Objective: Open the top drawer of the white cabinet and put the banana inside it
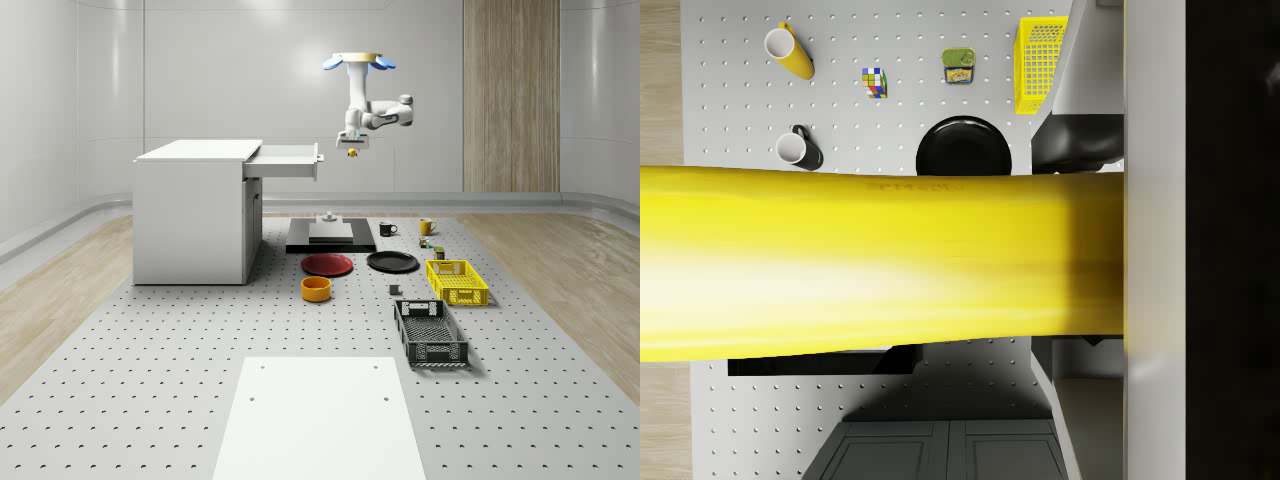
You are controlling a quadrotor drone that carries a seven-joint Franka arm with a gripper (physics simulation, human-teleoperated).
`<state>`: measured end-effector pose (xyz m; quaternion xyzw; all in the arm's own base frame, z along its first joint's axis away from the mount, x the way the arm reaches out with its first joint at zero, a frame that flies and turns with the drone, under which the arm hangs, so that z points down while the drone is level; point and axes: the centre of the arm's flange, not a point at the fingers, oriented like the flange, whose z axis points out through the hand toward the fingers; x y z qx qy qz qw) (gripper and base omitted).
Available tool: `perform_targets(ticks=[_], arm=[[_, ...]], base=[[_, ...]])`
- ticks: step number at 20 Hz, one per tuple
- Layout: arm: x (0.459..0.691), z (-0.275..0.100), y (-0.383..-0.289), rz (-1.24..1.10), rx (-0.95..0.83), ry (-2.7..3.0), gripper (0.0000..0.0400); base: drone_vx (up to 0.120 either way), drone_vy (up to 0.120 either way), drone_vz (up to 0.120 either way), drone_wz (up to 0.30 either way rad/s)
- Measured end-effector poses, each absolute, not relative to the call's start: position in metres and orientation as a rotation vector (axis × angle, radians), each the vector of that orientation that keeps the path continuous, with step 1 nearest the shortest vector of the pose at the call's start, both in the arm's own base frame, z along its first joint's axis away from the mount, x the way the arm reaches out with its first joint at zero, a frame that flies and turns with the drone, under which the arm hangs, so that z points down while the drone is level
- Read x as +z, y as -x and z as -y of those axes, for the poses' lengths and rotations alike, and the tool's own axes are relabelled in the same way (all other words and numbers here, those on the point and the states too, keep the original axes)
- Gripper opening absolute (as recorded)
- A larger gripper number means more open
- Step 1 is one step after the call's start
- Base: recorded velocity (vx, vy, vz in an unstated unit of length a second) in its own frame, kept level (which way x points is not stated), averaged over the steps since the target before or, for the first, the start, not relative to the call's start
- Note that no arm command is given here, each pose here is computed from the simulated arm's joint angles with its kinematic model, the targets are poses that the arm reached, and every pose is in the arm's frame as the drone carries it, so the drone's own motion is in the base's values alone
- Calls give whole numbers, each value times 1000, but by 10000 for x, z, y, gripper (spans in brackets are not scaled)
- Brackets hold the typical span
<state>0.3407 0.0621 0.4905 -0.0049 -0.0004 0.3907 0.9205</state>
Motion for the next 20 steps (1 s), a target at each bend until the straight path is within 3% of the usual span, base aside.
perform_targets(ticks=[2, 6, 20], arm=[[4905, -621, -3407, 1, 803, 10, 200], [4905, -621, -3407, 1, 803, 10, 200], [4905, -621, -3407, 1, 803, 10, 200]], base=[[-120, -120, 120, 0], [0, -120, 110, 0], [0, -120, 0, 0]])
